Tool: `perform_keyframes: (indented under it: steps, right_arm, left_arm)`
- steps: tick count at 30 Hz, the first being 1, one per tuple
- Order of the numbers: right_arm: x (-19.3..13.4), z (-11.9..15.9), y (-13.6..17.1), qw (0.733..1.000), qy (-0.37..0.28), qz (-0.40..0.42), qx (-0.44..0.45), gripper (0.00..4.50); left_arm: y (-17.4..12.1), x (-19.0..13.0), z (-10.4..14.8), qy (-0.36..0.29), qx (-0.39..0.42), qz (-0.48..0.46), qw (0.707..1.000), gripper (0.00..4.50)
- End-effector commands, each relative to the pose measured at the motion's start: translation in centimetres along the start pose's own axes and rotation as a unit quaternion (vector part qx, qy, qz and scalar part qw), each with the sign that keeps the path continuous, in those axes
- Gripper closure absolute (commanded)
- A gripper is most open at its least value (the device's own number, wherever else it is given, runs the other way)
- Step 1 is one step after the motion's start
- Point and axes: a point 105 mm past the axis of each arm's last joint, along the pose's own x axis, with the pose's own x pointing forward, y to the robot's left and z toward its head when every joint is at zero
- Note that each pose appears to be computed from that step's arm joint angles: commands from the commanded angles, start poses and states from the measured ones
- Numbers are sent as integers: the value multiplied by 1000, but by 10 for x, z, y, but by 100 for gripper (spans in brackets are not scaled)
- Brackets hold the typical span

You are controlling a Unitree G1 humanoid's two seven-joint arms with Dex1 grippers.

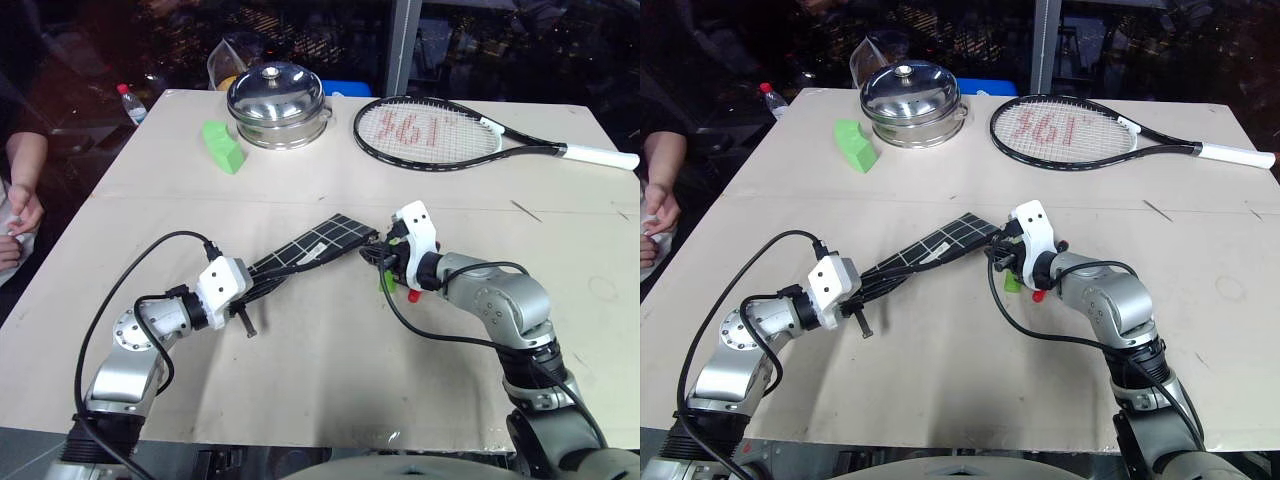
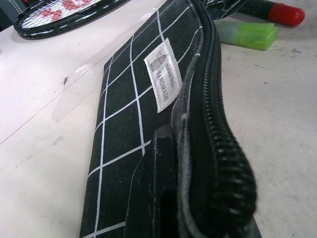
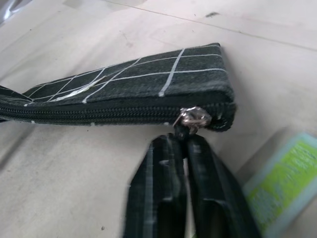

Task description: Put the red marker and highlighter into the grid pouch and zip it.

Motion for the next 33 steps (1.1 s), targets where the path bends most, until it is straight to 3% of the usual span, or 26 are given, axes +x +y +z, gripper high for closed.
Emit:
perform_keyframes:
  steps: [1, 11, 33]
  right_arm:
    - [-1, 10, 6, 999, -24, 11, -17, 443]
    - [-12, 13, 35, 994, -26, 104, 11, 443]
    - [-14, 15, 48, 990, -9, 135, 39, 443]
  left_arm:
    - [3, -2, 14, -22, 13, 12, 1000, 450]
    - [5, 4, 14, -20, 15, 22, 999, 450]
    - [6, 25, 23, -43, -1, 41, 998, 450]
